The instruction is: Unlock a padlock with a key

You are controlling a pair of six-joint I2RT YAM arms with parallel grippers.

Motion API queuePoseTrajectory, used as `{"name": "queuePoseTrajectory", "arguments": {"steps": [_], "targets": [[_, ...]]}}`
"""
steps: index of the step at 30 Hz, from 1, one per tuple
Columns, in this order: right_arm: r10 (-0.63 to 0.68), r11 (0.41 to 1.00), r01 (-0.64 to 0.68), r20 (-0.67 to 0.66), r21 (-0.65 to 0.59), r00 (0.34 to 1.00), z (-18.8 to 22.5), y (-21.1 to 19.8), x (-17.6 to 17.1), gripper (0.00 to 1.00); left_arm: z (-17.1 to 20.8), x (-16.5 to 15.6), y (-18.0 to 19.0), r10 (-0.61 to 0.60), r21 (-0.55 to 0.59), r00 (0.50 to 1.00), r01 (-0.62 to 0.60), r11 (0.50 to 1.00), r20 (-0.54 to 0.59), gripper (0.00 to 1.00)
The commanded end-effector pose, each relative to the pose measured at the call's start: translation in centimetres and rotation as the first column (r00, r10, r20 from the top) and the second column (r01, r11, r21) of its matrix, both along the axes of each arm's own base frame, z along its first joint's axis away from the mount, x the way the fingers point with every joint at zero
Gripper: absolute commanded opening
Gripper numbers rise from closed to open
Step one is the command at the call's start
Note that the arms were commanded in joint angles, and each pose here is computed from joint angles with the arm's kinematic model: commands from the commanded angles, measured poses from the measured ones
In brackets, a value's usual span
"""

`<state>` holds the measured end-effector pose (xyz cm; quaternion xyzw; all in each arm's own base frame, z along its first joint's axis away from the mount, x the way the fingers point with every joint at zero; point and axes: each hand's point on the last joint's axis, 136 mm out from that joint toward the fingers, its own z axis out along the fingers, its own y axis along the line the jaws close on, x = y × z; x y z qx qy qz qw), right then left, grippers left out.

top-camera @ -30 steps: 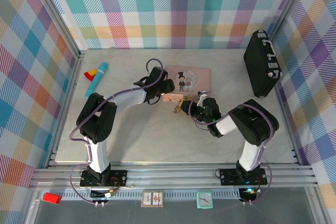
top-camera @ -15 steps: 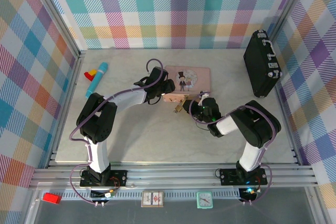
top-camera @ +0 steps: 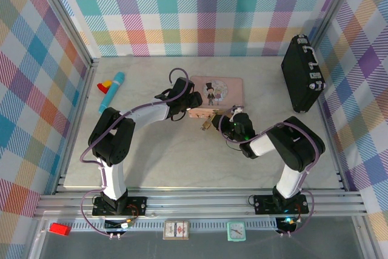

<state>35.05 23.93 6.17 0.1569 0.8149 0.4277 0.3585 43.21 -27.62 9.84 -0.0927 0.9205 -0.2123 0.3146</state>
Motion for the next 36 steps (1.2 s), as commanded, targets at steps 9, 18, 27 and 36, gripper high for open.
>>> {"name": "queuePoseTrajectory", "arguments": {"steps": [9, 18, 27, 36], "targets": [[-0.153, 0.979, 0.099, -0.314, -0.179, 0.937, -6.8, -4.1, -3.6, 0.24, -2.7, -3.3, 0.5, -0.028, 0.058, 0.991, 0.036, 0.998, -0.127, 0.57], [-0.065, 0.995, 0.044, -0.251, -0.085, 0.966, -5.8, -1.8, -2.5, 0.27, -2.7, -3.3, 0.3, -0.029, 0.048, 0.992, 0.035, 0.998, -0.126, 0.57], [-0.021, 1.0, 0.016, -0.179, -0.024, 0.984, -4.4, -0.5, -1.5, 0.29, -2.5, -3.4, 0.5, -0.028, 0.055, 0.992, 0.035, 0.998, -0.122, 0.57], [0.013, 0.999, -0.02, -0.178, -0.037, 0.984, -4.3, 0.4, -0.8, 0.28, -2.4, -3.3, 0.5, -0.024, 0.051, 0.992, 0.031, 0.998, -0.12, 0.57]]}}
